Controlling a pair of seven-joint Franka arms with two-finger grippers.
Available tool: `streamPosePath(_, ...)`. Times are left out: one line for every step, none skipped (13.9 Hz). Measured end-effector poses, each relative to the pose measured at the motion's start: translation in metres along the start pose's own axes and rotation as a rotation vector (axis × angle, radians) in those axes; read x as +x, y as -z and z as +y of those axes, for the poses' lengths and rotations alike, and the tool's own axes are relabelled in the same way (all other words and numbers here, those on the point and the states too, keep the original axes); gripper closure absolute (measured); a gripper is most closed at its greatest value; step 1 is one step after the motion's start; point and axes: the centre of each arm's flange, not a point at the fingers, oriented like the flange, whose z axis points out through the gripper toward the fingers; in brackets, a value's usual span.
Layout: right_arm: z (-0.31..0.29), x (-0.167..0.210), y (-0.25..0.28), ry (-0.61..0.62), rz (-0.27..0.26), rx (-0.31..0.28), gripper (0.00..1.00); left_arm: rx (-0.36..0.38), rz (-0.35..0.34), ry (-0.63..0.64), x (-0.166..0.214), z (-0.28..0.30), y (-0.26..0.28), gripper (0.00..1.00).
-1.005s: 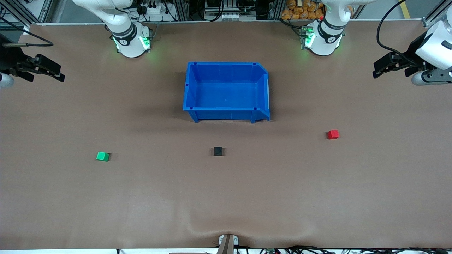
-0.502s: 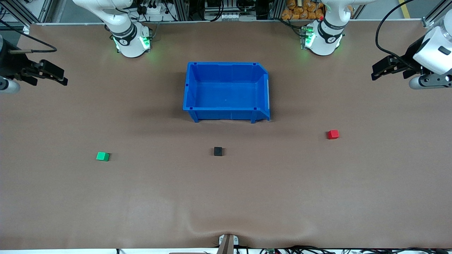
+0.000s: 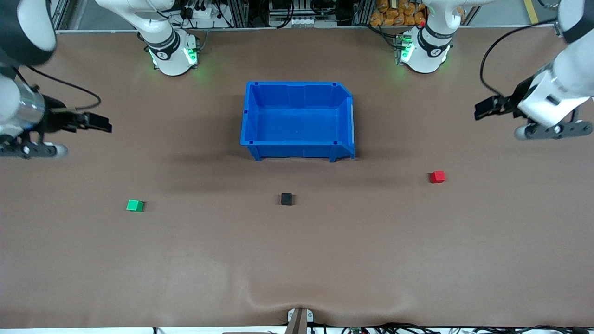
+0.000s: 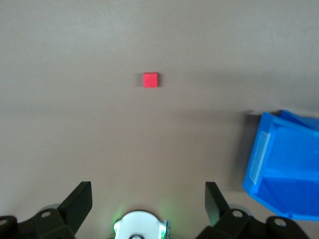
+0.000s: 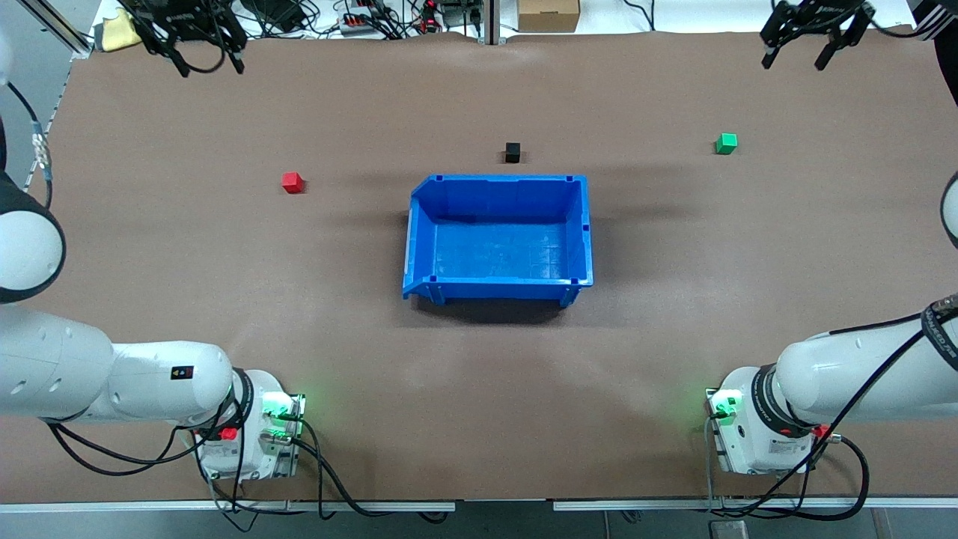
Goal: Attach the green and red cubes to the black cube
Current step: 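Reach the right gripper to the green cube while the left gripper reaches the red cube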
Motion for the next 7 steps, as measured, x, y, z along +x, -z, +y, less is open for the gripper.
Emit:
streamPosePath(0.004, 0.013, -0.014, -0.007, -0.005, 0.001, 0.00, -0.001, 0.005, 0.002, 0.004, 0.001, -0.018, 0.00)
streamPosePath(0.010, 0.027, -0.031, -0.018, -0.007, 0.004, 0.00, -0.003, 0.013, 0.002, 0.008, 0.002, -0.035, 0.00)
streamPosePath(0.020, 0.043, -0.050, -0.034, -0.003, 0.010, 0.00, -0.005, 0.022, 0.001, 0.011, 0.003, -0.053, 0.00)
streamPosePath(0.029, 0.060, -0.071, -0.047, 0.007, 0.015, 0.00, -0.006, 0.031, 0.000, 0.013, 0.003, -0.070, 0.00)
streamPosePath(0.036, 0.077, -0.094, -0.057, 0.022, 0.019, 0.00, -0.008, 0.040, -0.001, 0.014, 0.004, -0.085, 0.00)
streamPosePath(0.040, 0.092, -0.119, -0.064, 0.043, 0.022, 0.00, -0.010, 0.046, -0.002, 0.015, 0.005, -0.099, 0.00)
streamPosePath(0.044, 0.104, -0.142, -0.071, 0.068, 0.023, 0.00, -0.012, 0.053, -0.003, 0.016, 0.005, -0.112, 0.00)
